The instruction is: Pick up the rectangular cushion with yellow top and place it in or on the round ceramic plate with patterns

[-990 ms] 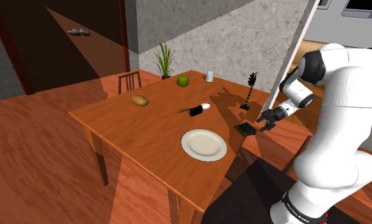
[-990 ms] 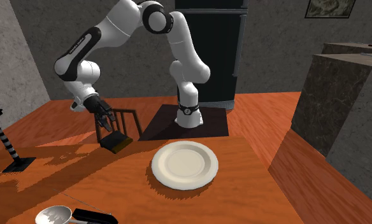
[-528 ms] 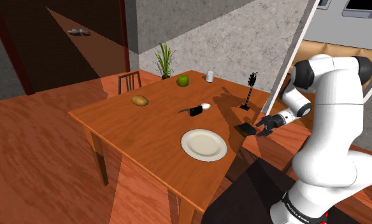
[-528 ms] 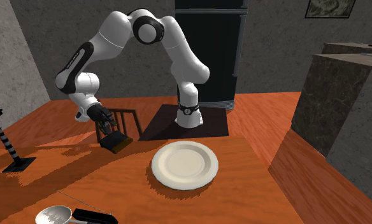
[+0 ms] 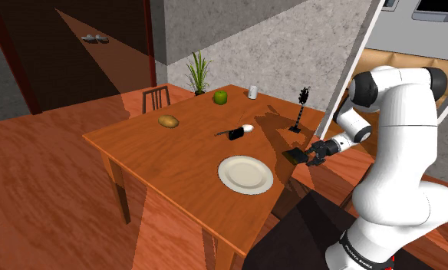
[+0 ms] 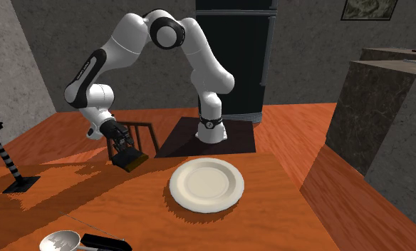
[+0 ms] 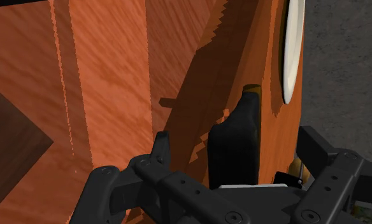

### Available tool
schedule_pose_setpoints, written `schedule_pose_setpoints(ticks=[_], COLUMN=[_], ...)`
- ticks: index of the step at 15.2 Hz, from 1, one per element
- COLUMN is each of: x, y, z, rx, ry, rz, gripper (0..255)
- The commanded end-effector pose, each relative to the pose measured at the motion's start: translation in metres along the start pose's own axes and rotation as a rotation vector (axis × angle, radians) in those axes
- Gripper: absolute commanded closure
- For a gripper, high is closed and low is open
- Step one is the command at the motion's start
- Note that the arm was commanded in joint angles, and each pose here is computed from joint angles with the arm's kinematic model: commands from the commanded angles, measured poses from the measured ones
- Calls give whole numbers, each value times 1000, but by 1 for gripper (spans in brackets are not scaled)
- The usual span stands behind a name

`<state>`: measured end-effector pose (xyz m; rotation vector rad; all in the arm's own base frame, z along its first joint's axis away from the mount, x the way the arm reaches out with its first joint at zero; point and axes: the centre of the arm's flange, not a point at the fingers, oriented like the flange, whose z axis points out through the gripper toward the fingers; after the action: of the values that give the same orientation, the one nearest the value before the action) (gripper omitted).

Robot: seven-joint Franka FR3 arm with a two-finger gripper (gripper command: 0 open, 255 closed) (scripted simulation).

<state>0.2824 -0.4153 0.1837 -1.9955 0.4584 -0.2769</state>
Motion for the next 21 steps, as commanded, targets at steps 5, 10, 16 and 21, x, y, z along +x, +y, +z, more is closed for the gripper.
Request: schedule_pose_setpoints(ticks=[5,10,16,21], x=[0,0,0,0], y=[0,0,-19,-43], z=[0,0,-9,-21], rx=[0,0,0,0], ry=[0,0,0,0], rz=[0,0,0,0], gripper=[255,255,255,255])
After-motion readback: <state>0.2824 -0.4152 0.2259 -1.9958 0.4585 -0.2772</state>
